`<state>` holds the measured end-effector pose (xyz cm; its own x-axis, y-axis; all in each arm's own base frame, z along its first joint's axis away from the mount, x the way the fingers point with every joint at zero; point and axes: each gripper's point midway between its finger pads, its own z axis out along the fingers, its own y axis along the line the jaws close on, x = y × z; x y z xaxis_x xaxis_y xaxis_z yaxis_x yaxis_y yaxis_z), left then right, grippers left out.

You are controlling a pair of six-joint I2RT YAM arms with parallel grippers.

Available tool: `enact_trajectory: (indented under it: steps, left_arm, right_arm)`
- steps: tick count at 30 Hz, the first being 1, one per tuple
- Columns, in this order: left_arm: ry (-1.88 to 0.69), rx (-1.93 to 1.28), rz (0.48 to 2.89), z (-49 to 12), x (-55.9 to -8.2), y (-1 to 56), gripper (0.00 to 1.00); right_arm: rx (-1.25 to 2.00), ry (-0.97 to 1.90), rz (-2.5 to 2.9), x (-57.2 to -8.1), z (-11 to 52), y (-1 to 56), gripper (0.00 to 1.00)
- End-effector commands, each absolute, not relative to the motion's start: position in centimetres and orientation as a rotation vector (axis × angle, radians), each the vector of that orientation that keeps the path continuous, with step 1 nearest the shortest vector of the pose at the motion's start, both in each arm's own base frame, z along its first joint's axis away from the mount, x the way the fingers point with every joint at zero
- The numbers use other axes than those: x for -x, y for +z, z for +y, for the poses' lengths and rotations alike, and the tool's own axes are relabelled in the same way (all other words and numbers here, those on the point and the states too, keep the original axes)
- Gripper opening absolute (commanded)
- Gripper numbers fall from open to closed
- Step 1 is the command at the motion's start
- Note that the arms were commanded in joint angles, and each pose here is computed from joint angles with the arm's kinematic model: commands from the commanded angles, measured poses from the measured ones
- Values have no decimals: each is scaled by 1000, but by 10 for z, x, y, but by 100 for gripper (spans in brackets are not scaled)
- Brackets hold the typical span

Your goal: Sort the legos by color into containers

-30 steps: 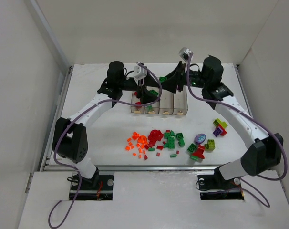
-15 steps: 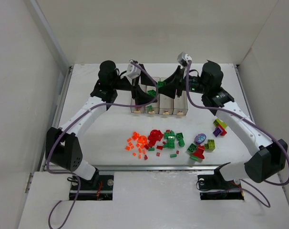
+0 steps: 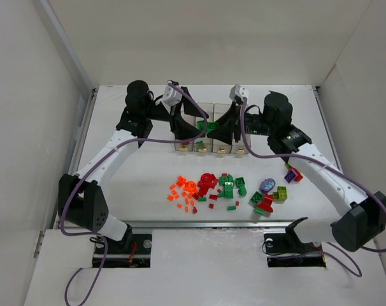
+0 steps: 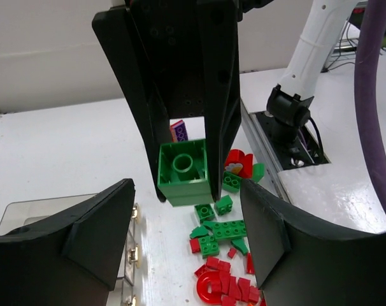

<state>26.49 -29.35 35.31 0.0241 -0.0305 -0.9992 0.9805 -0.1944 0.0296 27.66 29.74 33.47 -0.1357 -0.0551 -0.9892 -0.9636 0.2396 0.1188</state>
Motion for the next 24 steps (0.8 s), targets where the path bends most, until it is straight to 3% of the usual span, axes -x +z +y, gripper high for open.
enact_trajectory:
  steps: [1, 5, 10, 13, 16, 24]
  left_arm:
    - [-1341, -1419, 952, -293, -241, 374, 64]
    - [-1361, -1419, 961, -296, -240, 374, 59]
    - [-1383, -1411, 988, -296, -239, 370, 46]
    - [-1402, -1403, 1013, -297, -240, 364, 45]
    - [-1381, -1376, 1030, -296, -247, 365, 51]
    - [-1377, -1362, 1033, -299, -247, 369, 47]
  right_arm:
    - [1063, 1008, 1369, -272, 299, 352, 0]
    - [1069, 996, 1354, -268, 303, 355, 0]
    - [1065, 976, 1343, -265, 301, 358, 0]
    - [1064, 974, 1333, -263, 300, 361, 0]
    - [1058, 969, 1346, -264, 300, 357, 0]
    - [1072, 983, 1339, -259, 305, 357, 0]
